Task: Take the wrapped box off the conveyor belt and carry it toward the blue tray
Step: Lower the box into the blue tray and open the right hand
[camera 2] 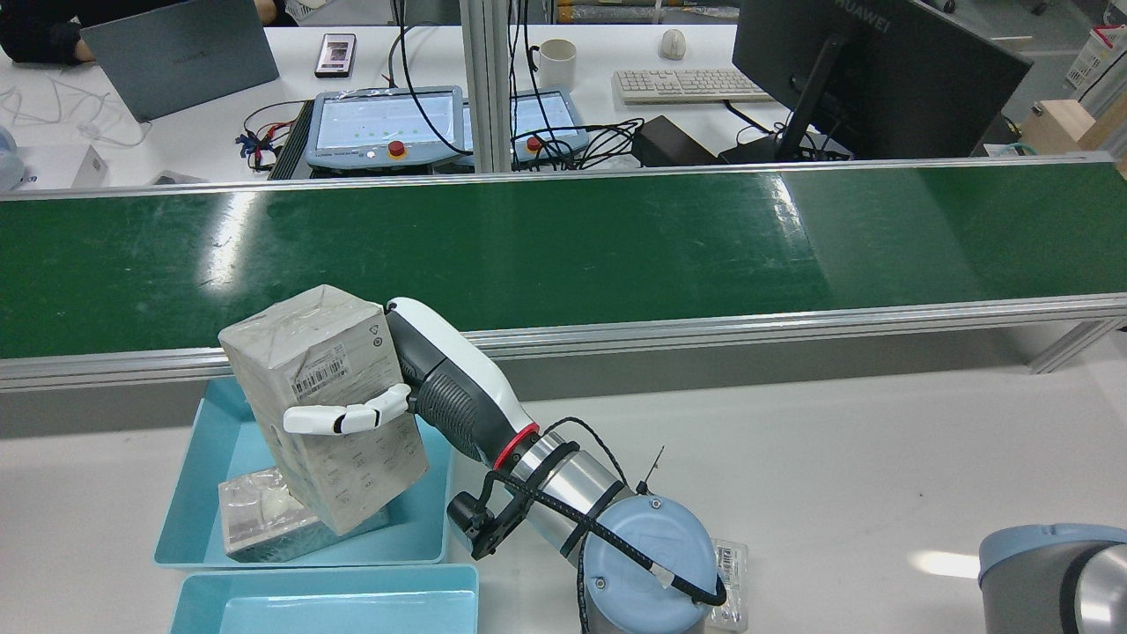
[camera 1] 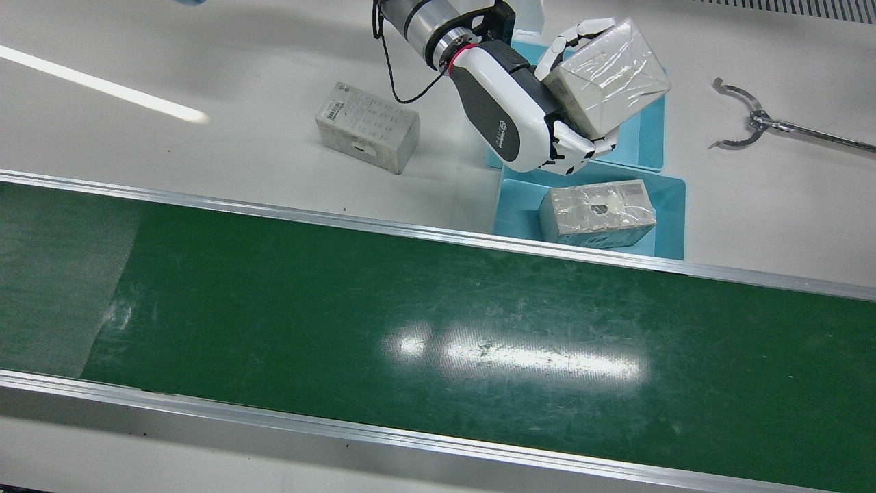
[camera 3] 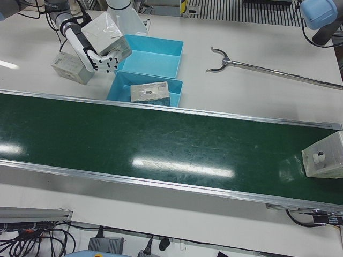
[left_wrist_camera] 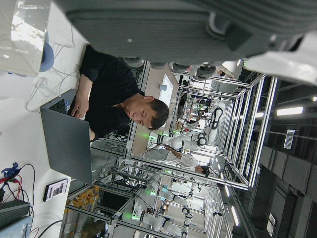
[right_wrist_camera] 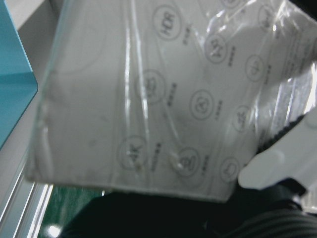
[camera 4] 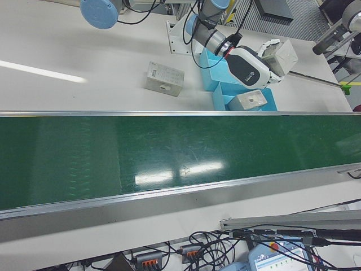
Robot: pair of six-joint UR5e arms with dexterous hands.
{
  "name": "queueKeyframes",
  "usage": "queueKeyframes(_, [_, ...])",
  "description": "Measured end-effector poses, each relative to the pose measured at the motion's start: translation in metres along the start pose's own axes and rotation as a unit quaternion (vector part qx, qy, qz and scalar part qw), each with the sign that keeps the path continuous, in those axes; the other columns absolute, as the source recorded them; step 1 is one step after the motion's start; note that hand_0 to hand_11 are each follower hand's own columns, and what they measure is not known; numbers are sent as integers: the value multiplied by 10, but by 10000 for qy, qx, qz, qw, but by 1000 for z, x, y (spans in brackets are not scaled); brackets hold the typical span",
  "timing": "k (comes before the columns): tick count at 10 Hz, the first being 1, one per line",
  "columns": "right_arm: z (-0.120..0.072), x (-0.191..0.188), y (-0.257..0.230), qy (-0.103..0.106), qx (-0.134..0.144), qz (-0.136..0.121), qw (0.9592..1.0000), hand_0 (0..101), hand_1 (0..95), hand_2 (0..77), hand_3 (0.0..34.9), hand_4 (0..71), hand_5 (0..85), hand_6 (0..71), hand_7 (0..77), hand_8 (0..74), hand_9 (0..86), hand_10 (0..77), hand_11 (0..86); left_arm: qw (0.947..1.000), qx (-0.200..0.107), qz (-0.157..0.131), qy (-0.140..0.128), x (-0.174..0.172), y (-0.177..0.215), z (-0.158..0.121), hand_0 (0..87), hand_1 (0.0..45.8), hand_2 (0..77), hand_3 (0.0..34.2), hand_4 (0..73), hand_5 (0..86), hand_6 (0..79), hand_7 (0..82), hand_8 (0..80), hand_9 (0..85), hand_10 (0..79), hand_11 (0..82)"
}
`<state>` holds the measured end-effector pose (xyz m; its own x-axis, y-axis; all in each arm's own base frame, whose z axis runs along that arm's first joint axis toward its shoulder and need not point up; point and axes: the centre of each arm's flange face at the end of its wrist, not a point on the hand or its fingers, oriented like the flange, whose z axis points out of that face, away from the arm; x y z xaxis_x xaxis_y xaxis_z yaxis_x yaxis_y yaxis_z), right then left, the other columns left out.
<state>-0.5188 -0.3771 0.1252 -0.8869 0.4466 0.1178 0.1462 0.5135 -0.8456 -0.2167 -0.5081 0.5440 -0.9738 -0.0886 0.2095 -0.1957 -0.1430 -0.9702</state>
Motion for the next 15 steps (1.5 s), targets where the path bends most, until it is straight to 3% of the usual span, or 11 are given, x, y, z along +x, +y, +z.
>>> queueKeyframes(5, [-21, -8, -5, 7, -28, 57, 10000, 472, 5, 305, 0, 175, 551, 415, 387, 589, 393, 322, 496, 10000, 0, 0, 0, 0, 0, 0, 0, 0, 5, 0, 0, 11, 0, 0, 0, 0, 5, 0])
queueKeyframes(6, [-22, -13, -7, -15, -30, 51, 10000, 484, 5, 305, 48, 76, 371, 415, 387, 436, 278, 125, 333, 10000, 0, 0, 0, 0, 0, 0, 0, 0, 11, 0, 0, 11, 0, 0, 0, 0, 5, 0])
queueKeyframes(7, [-22, -17, -8, -42, -32, 43, 10000, 484, 5, 305, 48, 76, 371, 415, 387, 436, 278, 11, 235, 10000, 0, 0, 0, 0, 0, 0, 0, 0, 5, 0, 0, 11, 0, 0, 0, 0, 5, 0])
queueKeyframes(8, [-23, -21, -9, -64, -33, 34, 10000, 495, 11, 300, 117, 27, 136, 415, 387, 338, 180, 27, 82, 10000, 0, 0, 0, 0, 0, 0, 0, 0, 5, 0, 0, 11, 0, 0, 0, 0, 5, 0])
queueKeyframes(9, [-23, -24, -11, -80, -30, 23, 10000, 495, 11, 289, 117, 27, 136, 415, 387, 235, 65, 27, 22, 10000, 0, 0, 0, 0, 0, 0, 0, 0, 5, 0, 0, 11, 0, 0, 0, 0, 5, 0])
queueKeyframes(10, [-24, -26, -13, -89, -20, 11, 10000, 509, 16, 273, 156, 16, 33, 415, 387, 120, 22, 16, 54, 10000, 0, 0, 0, 0, 0, 0, 0, 0, 11, 0, 0, 11, 0, 0, 0, 0, 0, 0])
queueKeyframes(11, [-24, -28, -15, -95, -13, 1, 10000, 514, 16, 267, 187, 0, 16, 409, 365, 0, 5, 11, 33, 10000, 0, 0, 0, 0, 0, 0, 0, 0, 5, 0, 0, 11, 0, 0, 0, 0, 5, 0])
queueKeyframes(12, [-24, -29, -16, -103, -13, -3, 9999, 514, 16, 267, 187, 0, 16, 409, 365, 0, 5, 11, 33, 10000, 0, 0, 0, 0, 0, 0, 0, 0, 5, 0, 0, 11, 0, 0, 0, 0, 5, 0])
queueKeyframes(13, [-25, -31, -16, -114, -19, -4, 9999, 523, 87, 256, 260, 0, 11, 316, 300, 0, 11, 22, 49, 10000, 0, 0, 0, 0, 0, 0, 0, 0, 11, 0, 0, 11, 0, 0, 0, 0, 0, 0])
queueKeyframes(14, [-24, -33, -16, -124, -25, -4, 9999, 522, 305, 316, 294, 11, 11, 153, 136, 0, 11, 22, 54, 10000, 0, 0, 0, 0, 0, 0, 0, 0, 11, 0, 0, 11, 0, 0, 0, 0, 0, 0])
queueKeyframes(15, [-24, -34, -16, -134, -30, -7, 9999, 522, 305, 316, 294, 11, 11, 153, 136, 0, 11, 22, 54, 10000, 0, 0, 0, 0, 0, 0, 0, 0, 5, 0, 0, 11, 0, 0, 0, 0, 0, 0])
